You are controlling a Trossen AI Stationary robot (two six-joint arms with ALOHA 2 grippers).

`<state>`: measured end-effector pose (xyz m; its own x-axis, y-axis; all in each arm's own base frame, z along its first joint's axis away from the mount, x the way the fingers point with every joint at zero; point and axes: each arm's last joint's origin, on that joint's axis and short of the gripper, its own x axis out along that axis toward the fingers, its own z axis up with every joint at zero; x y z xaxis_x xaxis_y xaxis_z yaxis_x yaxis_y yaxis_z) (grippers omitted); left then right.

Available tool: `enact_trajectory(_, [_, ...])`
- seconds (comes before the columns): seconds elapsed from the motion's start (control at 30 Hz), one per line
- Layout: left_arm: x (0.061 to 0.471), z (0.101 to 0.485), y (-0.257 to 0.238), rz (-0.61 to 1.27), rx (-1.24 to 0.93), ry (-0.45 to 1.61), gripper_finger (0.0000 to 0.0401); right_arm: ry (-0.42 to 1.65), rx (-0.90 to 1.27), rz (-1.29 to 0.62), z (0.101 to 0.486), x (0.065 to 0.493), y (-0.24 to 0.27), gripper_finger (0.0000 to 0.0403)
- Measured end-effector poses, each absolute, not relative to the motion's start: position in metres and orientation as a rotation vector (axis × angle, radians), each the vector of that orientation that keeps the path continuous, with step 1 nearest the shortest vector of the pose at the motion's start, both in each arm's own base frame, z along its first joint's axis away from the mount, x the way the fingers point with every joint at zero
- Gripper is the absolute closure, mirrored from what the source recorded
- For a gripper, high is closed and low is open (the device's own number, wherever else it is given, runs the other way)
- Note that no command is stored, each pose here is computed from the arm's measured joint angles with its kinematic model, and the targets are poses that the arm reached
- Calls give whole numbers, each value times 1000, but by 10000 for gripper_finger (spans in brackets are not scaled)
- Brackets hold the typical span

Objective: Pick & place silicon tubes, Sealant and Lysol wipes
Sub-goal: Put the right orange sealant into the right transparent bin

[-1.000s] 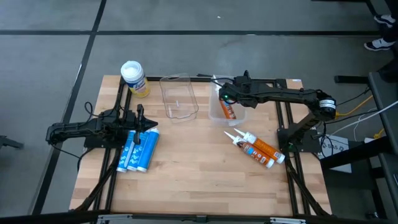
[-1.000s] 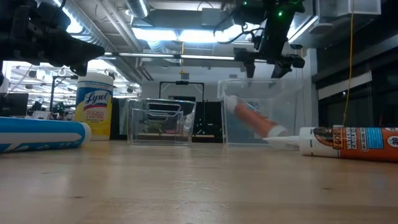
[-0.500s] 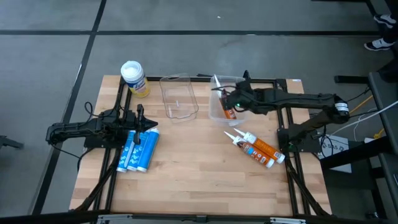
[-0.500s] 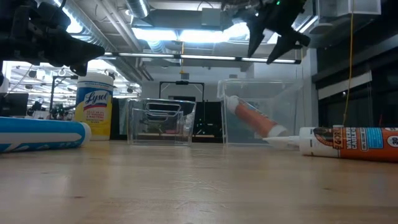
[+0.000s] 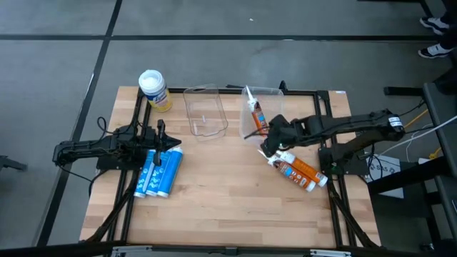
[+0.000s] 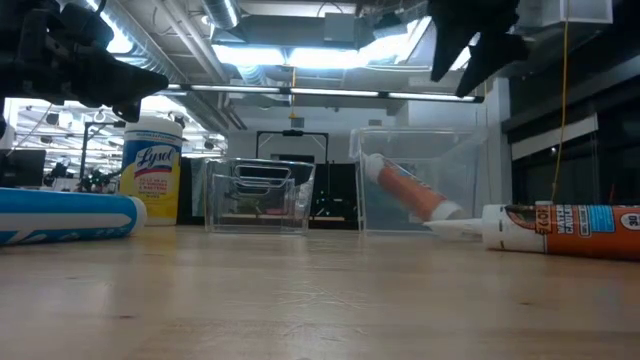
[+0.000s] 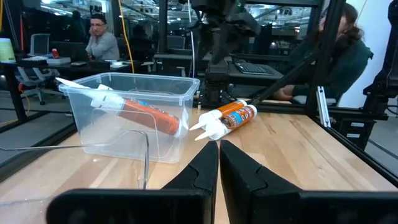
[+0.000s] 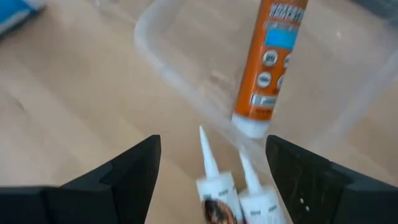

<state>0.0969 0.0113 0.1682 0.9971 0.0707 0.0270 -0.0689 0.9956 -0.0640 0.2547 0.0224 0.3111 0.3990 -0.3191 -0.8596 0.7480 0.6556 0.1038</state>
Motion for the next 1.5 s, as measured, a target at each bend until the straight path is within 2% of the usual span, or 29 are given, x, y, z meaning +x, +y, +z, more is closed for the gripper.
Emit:
enact_trajectory(0.3, [97, 168, 11, 70, -63, -29, 387, 1202, 513, -527, 305, 236, 56, 111])
enact_trajectory(0.5, [97, 168, 11, 70, -63, -29, 390, 1270, 473, -411, 304, 232, 71, 111])
enact_trajectory(0.7, [97, 168, 11, 70, -63, -29, 386, 1344, 469, -396, 292, 241, 76, 111])
enact_trajectory(0.93, [97, 168, 11, 70, -63, -29, 390, 1444, 388, -375, 257, 240, 76, 111])
enact_trajectory(1.23, [97, 168, 11, 70, -63, -29, 387, 1448, 403, -363, 215, 234, 74, 112])
enact_trajectory(1.5, [97, 168, 11, 70, -63, -29, 388, 1476, 409, -400, 195, 227, 65, 112])
